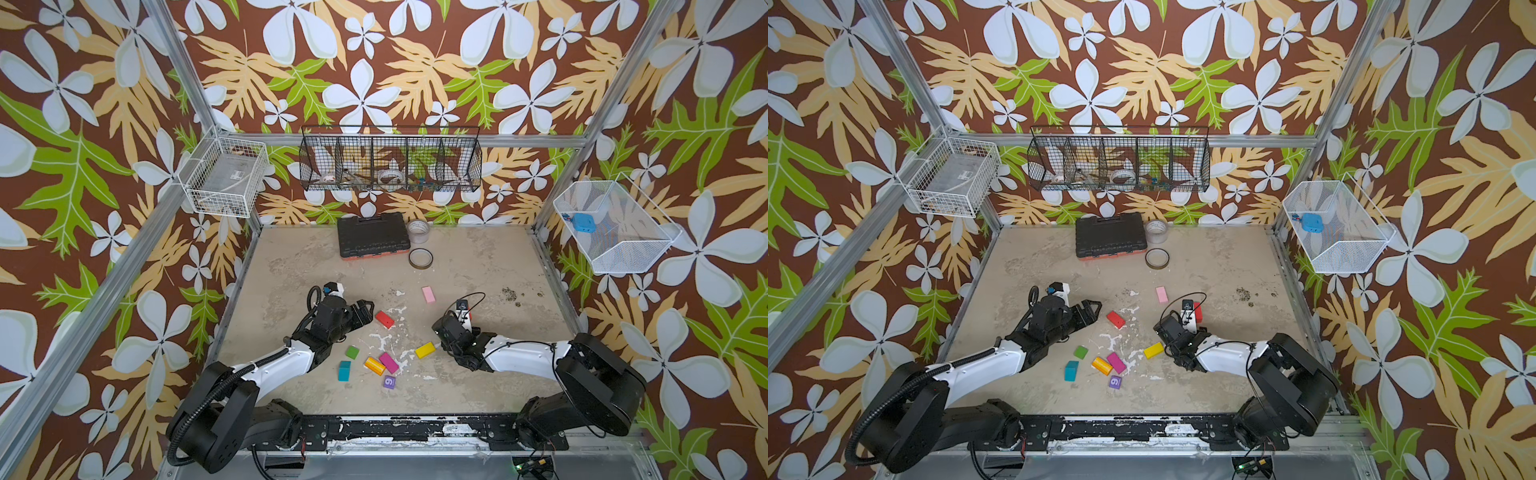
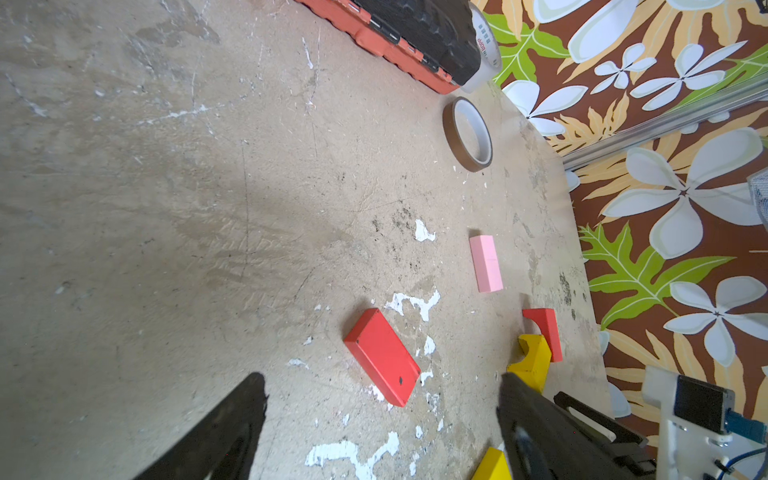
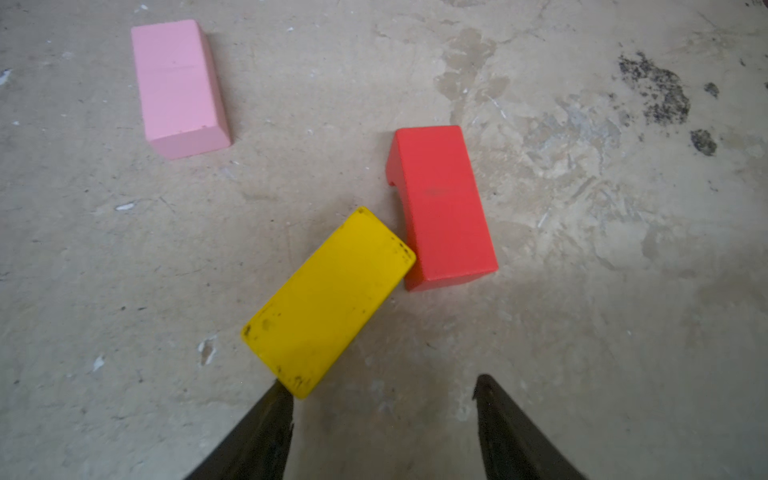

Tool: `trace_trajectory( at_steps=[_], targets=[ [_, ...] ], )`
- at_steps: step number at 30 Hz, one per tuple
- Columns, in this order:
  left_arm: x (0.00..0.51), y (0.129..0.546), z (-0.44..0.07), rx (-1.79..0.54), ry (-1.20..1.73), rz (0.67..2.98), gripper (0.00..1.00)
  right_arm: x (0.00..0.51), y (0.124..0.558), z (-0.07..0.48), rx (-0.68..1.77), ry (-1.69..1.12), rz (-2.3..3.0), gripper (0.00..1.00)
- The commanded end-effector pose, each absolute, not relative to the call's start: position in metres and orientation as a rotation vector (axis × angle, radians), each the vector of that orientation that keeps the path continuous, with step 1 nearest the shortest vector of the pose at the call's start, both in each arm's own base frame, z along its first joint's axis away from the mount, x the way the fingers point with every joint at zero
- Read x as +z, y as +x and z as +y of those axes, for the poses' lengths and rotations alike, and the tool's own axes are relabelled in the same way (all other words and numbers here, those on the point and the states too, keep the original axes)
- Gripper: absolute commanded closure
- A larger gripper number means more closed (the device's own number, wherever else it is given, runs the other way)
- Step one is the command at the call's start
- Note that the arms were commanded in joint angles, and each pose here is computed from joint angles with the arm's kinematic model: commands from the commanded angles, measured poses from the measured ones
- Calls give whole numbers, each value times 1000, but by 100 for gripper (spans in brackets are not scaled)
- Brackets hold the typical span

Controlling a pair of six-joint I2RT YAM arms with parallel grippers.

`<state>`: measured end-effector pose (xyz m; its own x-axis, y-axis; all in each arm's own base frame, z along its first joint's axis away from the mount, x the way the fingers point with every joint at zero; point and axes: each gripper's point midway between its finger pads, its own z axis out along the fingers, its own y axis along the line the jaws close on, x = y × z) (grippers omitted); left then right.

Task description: Build the wood block tower

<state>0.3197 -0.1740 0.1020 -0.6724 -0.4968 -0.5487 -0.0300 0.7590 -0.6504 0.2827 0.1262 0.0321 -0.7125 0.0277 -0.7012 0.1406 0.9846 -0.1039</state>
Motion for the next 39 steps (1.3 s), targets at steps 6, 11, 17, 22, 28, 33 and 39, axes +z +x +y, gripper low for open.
trace_trajectory(
  at_steps=[6, 11, 17, 22, 28, 33, 39],
  targets=[
    [105, 323, -177, -801, -385, 2194, 12, 40, 282, 133, -94, 127, 2347, 30],
    [104, 323, -177, -801, -382, 2197, 12, 39, 286, 147, -29, 96, 2362, 28],
    [104, 323, -179, -807, -376, 2200, 11, 33, 296, 155, -62, 96, 2384, 24],
    [104, 323, -180, -811, -375, 2203, 12, 28, 304, 153, -101, 108, 2391, 35],
    [102, 323, -183, -816, -370, 2212, 12, 26, 307, 150, -134, 103, 2390, 55],
    [98, 324, -186, -819, -365, 2230, 13, 27, 306, 145, -170, 102, 2383, 64],
    [96, 324, -188, -822, -359, 2239, 13, 28, 308, 134, -203, 117, 2377, 64]
  ],
)
